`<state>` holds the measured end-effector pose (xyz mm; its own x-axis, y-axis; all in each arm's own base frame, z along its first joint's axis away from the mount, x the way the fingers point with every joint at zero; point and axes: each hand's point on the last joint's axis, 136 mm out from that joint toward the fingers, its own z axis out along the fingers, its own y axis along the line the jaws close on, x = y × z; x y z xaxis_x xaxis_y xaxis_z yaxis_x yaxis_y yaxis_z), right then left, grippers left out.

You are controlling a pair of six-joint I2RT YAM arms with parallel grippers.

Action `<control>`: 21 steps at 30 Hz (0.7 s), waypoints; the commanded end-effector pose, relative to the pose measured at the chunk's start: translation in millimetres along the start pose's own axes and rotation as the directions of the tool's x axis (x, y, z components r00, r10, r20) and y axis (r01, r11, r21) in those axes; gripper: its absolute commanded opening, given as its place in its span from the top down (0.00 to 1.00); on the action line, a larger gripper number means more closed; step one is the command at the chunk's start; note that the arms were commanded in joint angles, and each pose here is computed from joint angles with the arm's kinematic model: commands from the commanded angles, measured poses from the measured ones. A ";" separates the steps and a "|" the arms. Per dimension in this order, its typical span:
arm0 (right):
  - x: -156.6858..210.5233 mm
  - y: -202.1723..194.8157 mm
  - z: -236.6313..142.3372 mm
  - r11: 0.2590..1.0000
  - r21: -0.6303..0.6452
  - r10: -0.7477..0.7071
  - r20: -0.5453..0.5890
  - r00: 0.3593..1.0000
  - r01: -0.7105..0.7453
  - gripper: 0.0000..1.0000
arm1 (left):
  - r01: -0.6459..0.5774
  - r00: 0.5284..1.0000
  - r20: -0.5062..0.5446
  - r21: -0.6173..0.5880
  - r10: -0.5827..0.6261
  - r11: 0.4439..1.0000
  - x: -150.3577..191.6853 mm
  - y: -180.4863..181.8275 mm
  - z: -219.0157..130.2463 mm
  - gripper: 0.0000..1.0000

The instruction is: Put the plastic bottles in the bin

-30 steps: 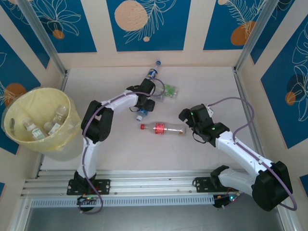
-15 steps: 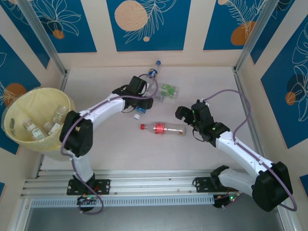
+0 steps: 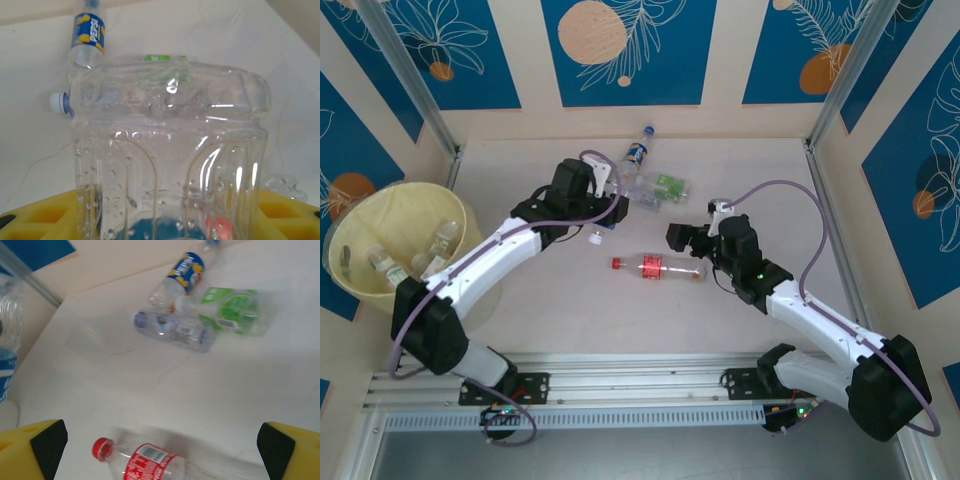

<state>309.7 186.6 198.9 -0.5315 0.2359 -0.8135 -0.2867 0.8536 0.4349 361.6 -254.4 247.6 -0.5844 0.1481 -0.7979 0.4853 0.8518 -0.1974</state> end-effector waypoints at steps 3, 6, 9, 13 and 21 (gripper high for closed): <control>-19.3 31.1 -5.6 0.987 -0.118 -0.096 0.098 0.991 0.107 0.00 | 0.022 0.992 0.124 -0.068 -0.014 0.997 -22.6 6.2 -57.6 1.00; -20.8 31.3 -4.6 0.988 -0.114 -0.088 0.103 0.991 0.100 0.00 | 0.084 0.981 0.188 -0.184 -0.049 0.979 -29.5 26.8 -95.0 1.00; -20.2 29.5 -1.4 0.990 -0.106 -0.086 0.101 0.991 0.097 0.01 | 0.206 0.953 0.282 -0.338 -0.109 0.918 -37.1 57.2 -138.3 1.00; -19.7 29.7 3.7 0.990 -0.103 -0.088 0.092 0.992 0.097 0.00 | 0.382 0.899 0.403 -0.531 -0.172 0.756 -48.2 95.2 -212.3 1.00; -16.2 35.4 17.4 0.989 -0.122 -0.080 0.046 0.996 0.085 0.00 | 0.810 0.535 0.829 -0.449 -0.164 0.376 -34.2 146.9 -331.0 1.00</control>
<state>316.6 210.2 195.6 -0.5101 0.1784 -0.8414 -0.3752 0.8341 0.4043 271.2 -21.6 420.5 -0.1122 -0.4218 -0.8997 -0.4052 0.8461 -0.3462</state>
